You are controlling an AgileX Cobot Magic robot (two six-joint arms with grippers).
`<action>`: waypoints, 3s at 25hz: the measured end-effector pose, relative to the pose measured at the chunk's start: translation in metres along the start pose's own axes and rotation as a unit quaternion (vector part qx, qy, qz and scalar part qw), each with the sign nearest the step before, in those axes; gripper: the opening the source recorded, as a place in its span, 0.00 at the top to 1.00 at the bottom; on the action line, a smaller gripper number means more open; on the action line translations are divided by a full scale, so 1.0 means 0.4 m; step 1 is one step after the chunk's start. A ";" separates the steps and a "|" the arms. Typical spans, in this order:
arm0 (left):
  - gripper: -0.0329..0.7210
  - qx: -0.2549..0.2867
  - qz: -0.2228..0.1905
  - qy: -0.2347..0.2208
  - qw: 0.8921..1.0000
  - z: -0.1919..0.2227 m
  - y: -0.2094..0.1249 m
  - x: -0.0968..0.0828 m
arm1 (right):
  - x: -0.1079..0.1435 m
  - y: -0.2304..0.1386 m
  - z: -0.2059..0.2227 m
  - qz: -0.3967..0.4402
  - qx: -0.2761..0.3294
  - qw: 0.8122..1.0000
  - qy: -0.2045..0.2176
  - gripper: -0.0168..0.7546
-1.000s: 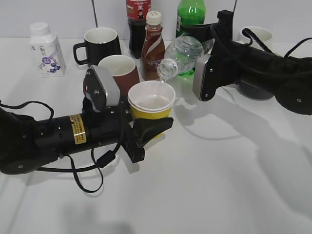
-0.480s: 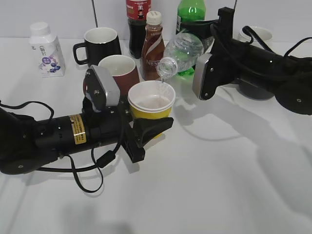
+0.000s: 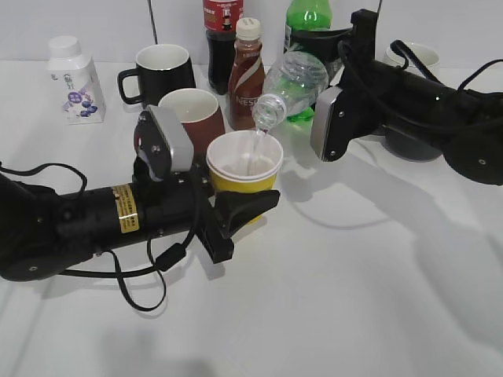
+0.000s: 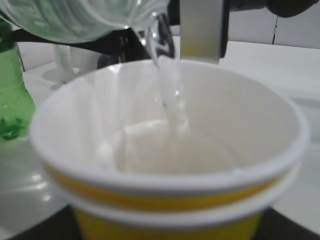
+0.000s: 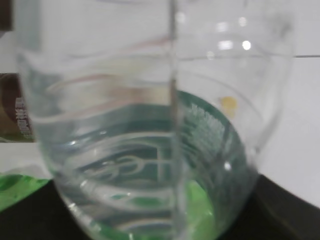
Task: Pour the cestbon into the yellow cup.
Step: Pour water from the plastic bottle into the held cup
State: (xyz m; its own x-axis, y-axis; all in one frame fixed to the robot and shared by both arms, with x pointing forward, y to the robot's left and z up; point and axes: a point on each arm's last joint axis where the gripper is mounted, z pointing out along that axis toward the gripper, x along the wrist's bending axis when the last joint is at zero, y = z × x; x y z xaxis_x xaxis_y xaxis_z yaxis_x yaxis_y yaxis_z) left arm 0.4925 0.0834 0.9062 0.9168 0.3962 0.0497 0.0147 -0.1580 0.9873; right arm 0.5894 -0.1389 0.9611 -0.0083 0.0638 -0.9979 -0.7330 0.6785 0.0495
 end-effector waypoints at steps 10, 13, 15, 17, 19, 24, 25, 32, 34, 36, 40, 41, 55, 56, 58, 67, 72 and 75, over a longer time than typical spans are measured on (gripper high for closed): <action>0.47 0.003 0.008 -0.016 1.000 0.000 -0.001 -0.007 | 0.000 0.000 0.000 -0.018 0.001 1.000 -0.001 0.37; 0.47 0.003 0.009 -0.018 1.000 0.000 -0.001 -0.008 | 0.000 0.000 0.000 -0.022 0.001 1.000 -0.001 0.37; 0.47 0.003 0.009 -0.018 1.000 0.000 -0.002 -0.008 | 0.000 0.000 0.000 -0.023 0.001 1.000 -0.001 0.37; 0.47 0.004 0.009 -0.019 1.000 0.000 -0.002 -0.009 | -0.001 0.000 0.000 -0.023 0.000 1.000 -0.002 0.37; 0.47 0.004 0.010 -0.019 1.000 0.000 -0.002 -0.009 | -0.002 0.000 0.000 -0.024 -0.001 1.000 -0.005 0.37; 0.47 0.004 0.010 -0.019 1.000 0.000 -0.002 -0.009 | -0.005 0.002 0.000 -0.028 -0.003 1.000 -0.011 0.37; 0.47 0.004 0.010 -0.019 1.000 0.000 -0.002 -0.009 | -0.005 0.002 0.000 -0.030 -0.003 0.999 -0.011 0.37; 0.47 0.004 0.010 -0.020 1.000 0.000 -0.002 -0.009 | -0.007 0.000 0.000 -0.030 0.001 0.999 -0.015 0.37; 0.47 0.004 0.010 -0.020 1.000 0.000 -0.002 -0.009 | -0.008 0.000 0.000 -0.031 0.002 0.999 -0.017 0.37; 0.47 0.004 0.010 -0.020 1.000 0.000 -0.002 -0.009 | -0.008 -0.001 0.000 -0.031 0.002 0.999 -0.017 0.37; 0.47 0.004 0.010 -0.020 1.000 0.000 -0.002 -0.009 | -0.008 -0.001 0.000 -0.031 0.002 0.999 -0.017 0.37; 0.47 0.004 0.010 -0.020 1.000 0.000 -0.002 -0.009 | -0.008 -0.001 0.000 -0.031 0.002 0.999 -0.017 0.37; 0.47 0.006 0.010 -0.019 1.000 0.000 -0.003 -0.009 | -0.009 0.002 0.000 -0.044 -0.003 0.999 -0.019 0.37; 0.47 0.006 0.010 -0.019 1.000 0.000 -0.003 -0.009 | -0.009 0.002 0.000 -0.045 -0.003 0.999 -0.019 0.37; 0.47 0.006 0.010 -0.019 1.000 0.000 -0.003 -0.009 | -0.009 0.002 0.000 -0.045 -0.003 0.999 -0.019 0.37; 0.47 0.002 0.009 -0.017 1.000 0.000 -0.001 -0.008 | -0.009 0.002 0.000 0.010 -0.005 1.000 -0.019 0.37; 0.47 -0.007 0.003 -0.009 1.000 0.000 0.003 -0.004 | -0.008 0.002 0.000 0.095 -0.005 0.995 -0.017 0.37; 0.47 -0.009 0.000 -0.001 1.000 0.000 0.004 0.000 | -0.003 0.000 0.000 0.148 0.000 0.989 -0.006 0.37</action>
State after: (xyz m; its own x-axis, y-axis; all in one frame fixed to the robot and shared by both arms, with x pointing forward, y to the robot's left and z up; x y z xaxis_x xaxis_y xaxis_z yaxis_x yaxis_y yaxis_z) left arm 0.4923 0.0831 0.9077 0.9177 0.3943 0.0490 0.0082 -0.1420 0.9898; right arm 0.5895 -0.1391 0.9623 -0.2145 0.2689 -0.9390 -0.6994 0.6287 0.3399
